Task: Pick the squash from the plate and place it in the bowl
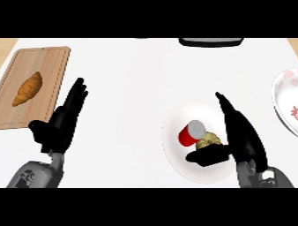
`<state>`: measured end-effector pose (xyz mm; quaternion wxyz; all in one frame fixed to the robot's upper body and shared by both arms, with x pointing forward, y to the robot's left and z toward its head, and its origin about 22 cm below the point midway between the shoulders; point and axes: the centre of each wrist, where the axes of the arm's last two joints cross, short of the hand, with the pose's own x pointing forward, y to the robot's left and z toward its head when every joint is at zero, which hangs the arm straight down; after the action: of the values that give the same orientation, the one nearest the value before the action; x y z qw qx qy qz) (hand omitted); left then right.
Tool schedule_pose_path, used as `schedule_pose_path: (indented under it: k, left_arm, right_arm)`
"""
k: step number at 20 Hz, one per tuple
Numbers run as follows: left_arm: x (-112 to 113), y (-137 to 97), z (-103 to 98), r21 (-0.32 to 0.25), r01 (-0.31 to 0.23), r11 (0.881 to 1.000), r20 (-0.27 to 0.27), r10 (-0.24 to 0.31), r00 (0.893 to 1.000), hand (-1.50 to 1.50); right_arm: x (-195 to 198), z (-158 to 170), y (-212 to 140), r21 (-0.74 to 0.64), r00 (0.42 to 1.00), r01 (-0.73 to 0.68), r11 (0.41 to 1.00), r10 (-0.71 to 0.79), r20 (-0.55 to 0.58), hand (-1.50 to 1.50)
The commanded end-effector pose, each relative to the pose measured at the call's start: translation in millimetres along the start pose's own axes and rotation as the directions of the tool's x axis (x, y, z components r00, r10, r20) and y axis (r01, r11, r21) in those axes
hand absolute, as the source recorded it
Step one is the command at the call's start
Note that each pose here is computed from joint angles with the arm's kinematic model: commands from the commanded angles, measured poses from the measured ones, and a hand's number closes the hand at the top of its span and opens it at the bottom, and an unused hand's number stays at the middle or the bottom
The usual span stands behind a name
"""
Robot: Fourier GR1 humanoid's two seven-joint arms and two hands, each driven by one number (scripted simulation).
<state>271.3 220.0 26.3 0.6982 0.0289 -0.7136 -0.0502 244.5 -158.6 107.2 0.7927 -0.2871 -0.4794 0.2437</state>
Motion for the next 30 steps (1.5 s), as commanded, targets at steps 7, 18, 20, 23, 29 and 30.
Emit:
schedule_pose_path:
  k: [7, 18, 20, 23, 29, 30]
  left_arm:
    - [-1, 0, -10, 0.012, -0.02, 1.0, 0.017, 0.02, 1.0, 0.0]
    - [-5, 3, 8, -0.012, 0.003, 1.0, 0.006, -0.003, 1.0, 0.0]
    - [-1, -15, 4, -0.003, -0.02, 1.0, -0.004, 0.02, 1.0, 0.0]
    - [-5, -12, -9, 0.005, 0.002, 1.0, 0.003, -0.002, 1.0, 0.0]
    - [-3, 5, 3, 0.014, -0.006, 1.0, 0.016, 0.005, 1.0, 0.0]
    - [19, 4, -5, 0.006, -0.002, 1.0, -0.009, 0.002, 1.0, 0.0]
  right_arm:
    - [-7, 16, -11, 0.042, 0.996, 0.076, 0.996, -0.074, -0.041, -1.5]
    - [-28, 9, -5, 0.053, 0.981, 0.191, 0.98, -0.189, -0.035, -1.5]
    - [-24, 11, 2, 0.062, 0.978, 0.205, 0.977, -0.202, -0.052, -1.5]
    - [-39, 18, 26, 0.065, 0.975, 0.221, 0.973, -0.219, -0.042, -1.5]
    - [-57, 2, 34, 0.055, 0.969, 0.243, 0.969, -0.24, -0.055, -1.5]
    - [-60, 11, 25, 0.068, 0.97, 0.238, 0.969, -0.234, -0.061, -1.5]
